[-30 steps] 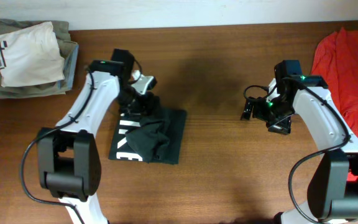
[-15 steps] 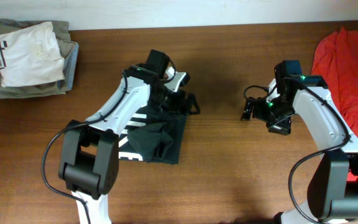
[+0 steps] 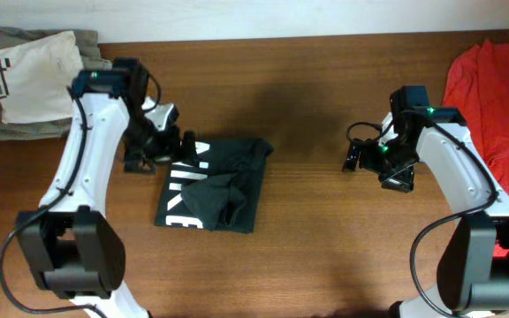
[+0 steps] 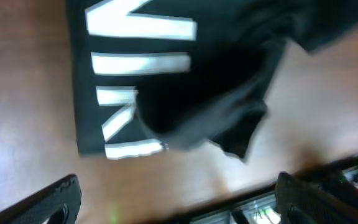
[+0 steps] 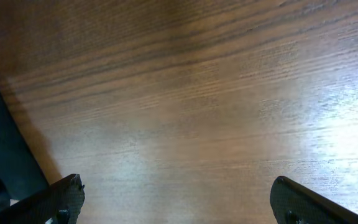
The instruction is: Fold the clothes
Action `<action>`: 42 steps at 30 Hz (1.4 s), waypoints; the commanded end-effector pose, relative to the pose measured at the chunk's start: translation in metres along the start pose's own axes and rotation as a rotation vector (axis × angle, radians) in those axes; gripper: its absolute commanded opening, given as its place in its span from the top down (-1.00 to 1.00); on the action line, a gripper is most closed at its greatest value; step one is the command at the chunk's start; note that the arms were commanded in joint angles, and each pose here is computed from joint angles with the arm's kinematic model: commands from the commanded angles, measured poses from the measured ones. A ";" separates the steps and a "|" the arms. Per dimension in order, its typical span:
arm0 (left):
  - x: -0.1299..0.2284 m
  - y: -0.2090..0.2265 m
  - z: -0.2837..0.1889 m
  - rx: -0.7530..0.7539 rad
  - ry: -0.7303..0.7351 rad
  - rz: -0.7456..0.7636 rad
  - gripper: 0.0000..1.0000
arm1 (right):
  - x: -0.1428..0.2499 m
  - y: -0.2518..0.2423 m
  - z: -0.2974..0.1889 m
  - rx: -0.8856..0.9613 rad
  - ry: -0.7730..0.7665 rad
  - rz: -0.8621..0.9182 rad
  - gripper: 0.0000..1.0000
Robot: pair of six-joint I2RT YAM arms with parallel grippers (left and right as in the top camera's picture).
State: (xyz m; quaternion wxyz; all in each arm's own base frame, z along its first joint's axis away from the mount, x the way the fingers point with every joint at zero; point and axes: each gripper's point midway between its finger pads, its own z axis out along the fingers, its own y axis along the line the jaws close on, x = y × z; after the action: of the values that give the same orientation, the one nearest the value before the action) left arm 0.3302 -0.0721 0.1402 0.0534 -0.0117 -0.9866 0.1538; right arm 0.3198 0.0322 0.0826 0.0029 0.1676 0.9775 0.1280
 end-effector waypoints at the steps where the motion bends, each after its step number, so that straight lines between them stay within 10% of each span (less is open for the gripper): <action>1: 0.018 0.009 0.051 0.048 0.081 -0.013 -0.98 | 0.000 0.000 0.000 -0.006 0.001 0.004 -0.97; 5: 0.023 -0.014 0.091 0.205 0.073 0.063 -0.78 | -0.001 0.000 0.000 -0.007 -0.001 0.004 -0.97; 11: 0.028 -0.048 0.099 0.214 0.068 0.197 0.52 | 0.000 0.000 0.000 -0.006 0.001 0.004 -0.97; 17: 0.060 -0.106 0.071 0.214 0.011 0.399 0.44 | 0.000 0.000 0.000 -0.006 0.001 0.004 -0.97; 18: 0.069 -0.117 0.077 0.211 0.033 0.441 -0.30 | 0.000 0.000 0.000 -0.006 0.001 0.005 -0.98; 19: 0.073 -0.122 0.079 0.211 0.042 0.460 -0.46 | 0.000 0.000 0.000 -0.006 0.001 0.005 -0.97; 23: 0.087 -0.141 0.085 0.210 0.061 0.532 -0.43 | 0.000 0.000 0.000 -0.006 0.001 0.005 -0.97; 28: 0.019 -0.089 0.028 0.156 -0.159 0.331 -0.45 | -0.006 0.000 -0.001 -0.011 -0.022 0.000 -0.97; 42: 0.004 -0.109 0.150 0.183 0.056 0.286 -0.34 | -0.016 -0.062 -0.019 -0.007 -0.029 0.139 -0.97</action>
State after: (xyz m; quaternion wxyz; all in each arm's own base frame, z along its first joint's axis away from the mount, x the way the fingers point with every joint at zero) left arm 0.3083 -0.2125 0.0455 0.0483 -0.1578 -0.9602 0.2253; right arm 0.3115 -0.0342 0.0822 0.0036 0.2441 0.9613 0.1279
